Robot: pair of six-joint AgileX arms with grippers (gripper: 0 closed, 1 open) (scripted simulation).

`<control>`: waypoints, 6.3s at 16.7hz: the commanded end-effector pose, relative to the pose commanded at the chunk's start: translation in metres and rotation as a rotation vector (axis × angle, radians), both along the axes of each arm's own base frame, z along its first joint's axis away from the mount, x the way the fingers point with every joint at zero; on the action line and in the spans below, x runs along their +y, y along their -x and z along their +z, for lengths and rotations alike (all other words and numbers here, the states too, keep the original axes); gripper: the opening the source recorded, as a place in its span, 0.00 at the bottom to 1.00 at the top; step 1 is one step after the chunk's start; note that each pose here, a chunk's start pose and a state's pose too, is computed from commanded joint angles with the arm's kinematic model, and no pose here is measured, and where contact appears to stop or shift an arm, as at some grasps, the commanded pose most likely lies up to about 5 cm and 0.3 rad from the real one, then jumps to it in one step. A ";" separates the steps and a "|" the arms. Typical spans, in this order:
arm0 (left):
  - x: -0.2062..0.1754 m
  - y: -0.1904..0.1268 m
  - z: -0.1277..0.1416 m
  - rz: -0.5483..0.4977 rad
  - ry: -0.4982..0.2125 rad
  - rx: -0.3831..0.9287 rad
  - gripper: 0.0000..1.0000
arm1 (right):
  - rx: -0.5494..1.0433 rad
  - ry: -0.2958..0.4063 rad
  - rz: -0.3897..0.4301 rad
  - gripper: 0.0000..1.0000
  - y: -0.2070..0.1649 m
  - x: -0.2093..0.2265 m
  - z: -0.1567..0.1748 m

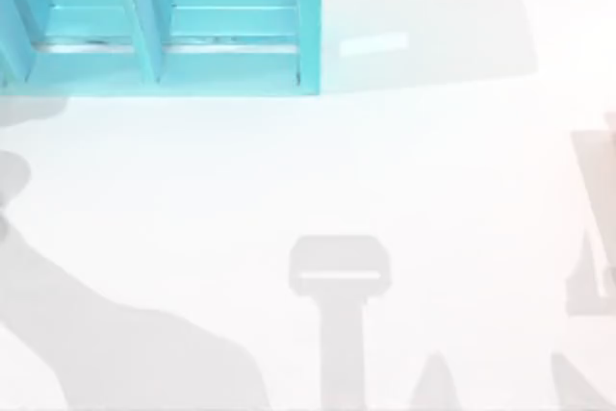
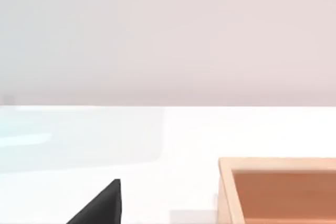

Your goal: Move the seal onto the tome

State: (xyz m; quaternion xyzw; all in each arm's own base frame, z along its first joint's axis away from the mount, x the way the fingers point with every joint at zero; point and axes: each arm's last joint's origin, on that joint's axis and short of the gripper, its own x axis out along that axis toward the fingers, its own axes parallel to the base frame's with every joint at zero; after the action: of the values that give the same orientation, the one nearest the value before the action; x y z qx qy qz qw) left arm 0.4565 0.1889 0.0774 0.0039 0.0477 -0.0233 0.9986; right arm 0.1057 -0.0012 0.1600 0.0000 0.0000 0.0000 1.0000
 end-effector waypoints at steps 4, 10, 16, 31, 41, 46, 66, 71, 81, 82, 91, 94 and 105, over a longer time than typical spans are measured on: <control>0.000 0.000 0.000 0.000 0.000 0.000 0.77 | 0.000 0.000 0.000 1.00 0.000 0.000 0.000; 0.000 0.000 0.000 0.000 0.000 0.000 0.32 | 0.000 0.000 0.000 1.00 0.000 0.000 0.000; 0.000 0.000 0.000 0.000 0.000 0.000 0.00 | 0.000 0.000 0.000 1.00 0.000 0.000 0.000; 0.018 0.047 0.079 -0.007 0.016 0.008 0.00 | 0.000 0.000 0.000 1.00 0.000 0.000 0.000; 0.006 0.190 0.198 -0.002 -0.002 -0.005 0.00 | 0.000 0.000 0.000 1.00 0.000 0.000 0.000; 0.004 0.200 0.200 0.000 -0.001 0.000 0.00 | 0.000 0.000 0.000 1.00 0.000 0.000 0.000; -0.297 0.118 0.204 0.086 0.945 0.202 0.00 | 0.000 0.000 0.000 1.00 0.000 0.000 0.000; -0.421 0.148 0.148 0.290 1.184 0.296 0.00 | 0.000 0.000 0.000 1.00 0.000 0.000 0.000; -0.567 0.243 0.061 0.409 1.498 0.094 0.00 | 0.000 0.000 0.000 1.00 0.000 0.000 0.000; -0.572 0.248 0.058 0.406 1.515 0.081 0.00 | 0.000 0.000 0.000 1.00 0.000 0.000 0.000; -0.574 0.254 0.056 0.405 1.522 0.075 0.00 | 0.000 0.000 0.000 1.00 0.000 0.000 0.000; -0.575 0.256 0.057 0.404 1.525 0.073 0.00 | 0.000 0.000 0.000 1.00 0.000 0.000 0.000; -0.574 0.254 0.023 0.409 1.516 0.075 0.00 | 0.000 0.000 0.000 1.00 0.000 0.000 0.000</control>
State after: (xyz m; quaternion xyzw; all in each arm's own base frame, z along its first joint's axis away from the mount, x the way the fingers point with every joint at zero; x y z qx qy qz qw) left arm 0.2020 -0.3847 0.1008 -0.6881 0.0523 0.1347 0.7110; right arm 0.1057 -0.0012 0.1600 0.0000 0.0000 0.0000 1.0000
